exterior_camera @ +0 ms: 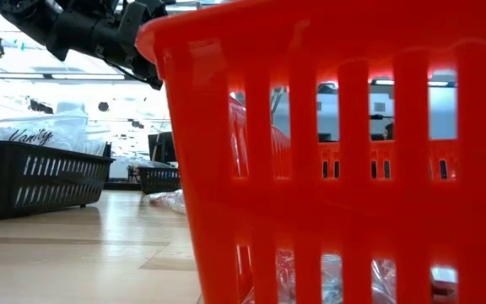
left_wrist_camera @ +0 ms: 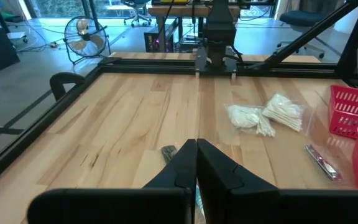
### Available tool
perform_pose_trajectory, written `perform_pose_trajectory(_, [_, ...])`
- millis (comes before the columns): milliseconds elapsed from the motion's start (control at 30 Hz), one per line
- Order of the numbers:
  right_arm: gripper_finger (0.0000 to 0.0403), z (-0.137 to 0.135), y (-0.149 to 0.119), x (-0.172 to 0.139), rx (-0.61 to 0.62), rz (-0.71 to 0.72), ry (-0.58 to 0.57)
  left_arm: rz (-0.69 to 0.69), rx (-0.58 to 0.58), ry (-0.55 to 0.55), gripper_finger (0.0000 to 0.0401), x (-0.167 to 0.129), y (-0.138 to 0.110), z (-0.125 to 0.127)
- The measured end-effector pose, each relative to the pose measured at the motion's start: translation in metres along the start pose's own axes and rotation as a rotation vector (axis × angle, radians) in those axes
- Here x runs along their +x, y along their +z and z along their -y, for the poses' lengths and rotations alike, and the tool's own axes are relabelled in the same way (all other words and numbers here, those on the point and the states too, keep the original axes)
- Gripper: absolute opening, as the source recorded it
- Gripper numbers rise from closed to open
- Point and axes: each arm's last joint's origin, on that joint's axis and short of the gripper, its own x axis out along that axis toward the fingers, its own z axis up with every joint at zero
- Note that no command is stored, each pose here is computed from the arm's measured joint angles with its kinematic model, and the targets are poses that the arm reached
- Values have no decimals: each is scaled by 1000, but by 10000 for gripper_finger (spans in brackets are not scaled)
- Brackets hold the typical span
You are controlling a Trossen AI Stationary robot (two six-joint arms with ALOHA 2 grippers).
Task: Pick & Place Travel size toiletries
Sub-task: Put the blue toothbrush into the top black bin
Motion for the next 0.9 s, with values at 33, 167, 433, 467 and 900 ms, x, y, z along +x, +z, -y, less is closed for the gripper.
perform_pose_trajectory(33, [140, 0, 0, 0, 0, 0, 0, 0, 0, 0, 2, 0, 0, 0])
perform_pose_trajectory(167, [139, 0, 0, 0, 0, 0, -1, -7, 1, -1, 2, 1, -1, 0])
perform_pose_trajectory(433, [145, 0, 0, 0, -1, 0, -1, -31, -23, -71, 2, 7, -7, 1])
perform_pose_trajectory(467, [146, 0, 0, 0, -1, 0, -1, -32, -28, -81, 2, 7, -7, 0])
perform_pose_trajectory(900, [139, 0, 0, 0, 0, 0, -1, -22, 41, 36, 2, 6, -6, 5])
